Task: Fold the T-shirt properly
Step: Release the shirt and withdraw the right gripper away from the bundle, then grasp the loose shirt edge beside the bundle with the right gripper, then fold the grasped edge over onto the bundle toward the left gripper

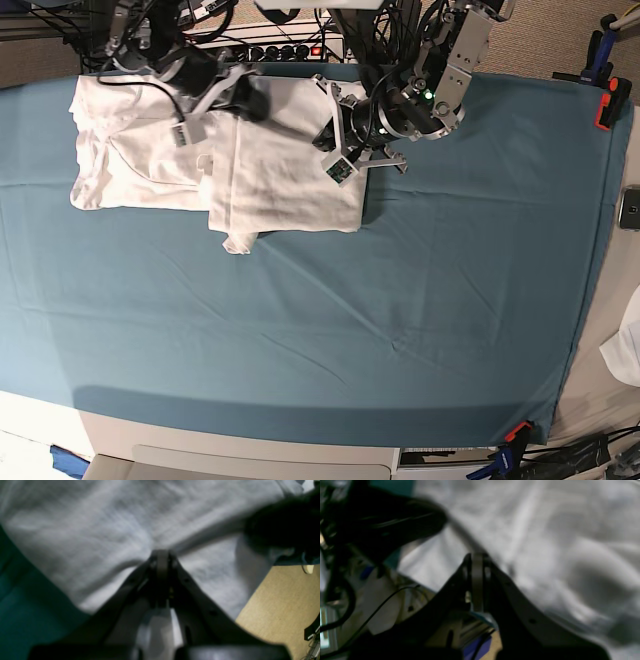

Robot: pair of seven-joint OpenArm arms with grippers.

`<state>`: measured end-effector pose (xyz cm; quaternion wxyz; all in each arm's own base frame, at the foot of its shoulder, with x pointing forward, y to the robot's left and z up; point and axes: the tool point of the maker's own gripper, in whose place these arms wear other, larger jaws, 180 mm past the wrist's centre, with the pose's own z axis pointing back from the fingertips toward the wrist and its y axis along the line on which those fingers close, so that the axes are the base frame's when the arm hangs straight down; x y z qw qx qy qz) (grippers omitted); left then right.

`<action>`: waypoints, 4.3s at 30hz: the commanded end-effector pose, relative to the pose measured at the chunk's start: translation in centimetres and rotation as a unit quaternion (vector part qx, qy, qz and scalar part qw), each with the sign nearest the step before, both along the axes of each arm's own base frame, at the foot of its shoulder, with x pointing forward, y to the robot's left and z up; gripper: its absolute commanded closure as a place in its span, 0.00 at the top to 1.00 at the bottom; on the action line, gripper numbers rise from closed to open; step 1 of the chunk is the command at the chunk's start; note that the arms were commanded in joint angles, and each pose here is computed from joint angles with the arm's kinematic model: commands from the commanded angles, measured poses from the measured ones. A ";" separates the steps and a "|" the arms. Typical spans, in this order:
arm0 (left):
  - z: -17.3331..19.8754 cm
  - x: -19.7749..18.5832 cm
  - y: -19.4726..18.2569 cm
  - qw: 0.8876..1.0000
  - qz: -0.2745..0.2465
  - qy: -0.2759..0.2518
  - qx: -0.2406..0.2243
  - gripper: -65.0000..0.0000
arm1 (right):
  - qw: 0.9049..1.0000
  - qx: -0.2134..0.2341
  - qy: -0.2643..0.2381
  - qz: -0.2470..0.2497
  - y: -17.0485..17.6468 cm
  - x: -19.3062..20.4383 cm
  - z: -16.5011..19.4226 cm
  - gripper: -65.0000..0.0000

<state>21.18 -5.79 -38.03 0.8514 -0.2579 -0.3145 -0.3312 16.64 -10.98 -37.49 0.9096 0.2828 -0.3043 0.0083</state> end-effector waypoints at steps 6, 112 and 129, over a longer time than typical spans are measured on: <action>1.0 0.5 -0.5 1.000 0.001 -0.015 -0.017 0.00 | 0.994 -0.099 0.015 -0.047 -6.2 0.2 -0.5 0.00; 1.3 0.8 -0.5 1.000 0.002 -0.020 -0.020 0.00 | 0.996 0.007 -0.082 -0.040 -18.9 6.1 6.8 0.00; 1.2 0.7 -0.5 1.000 0.002 -0.018 -0.020 0.00 | 0.974 -0.068 -0.190 0.102 -2.4 4.3 9.9 0.00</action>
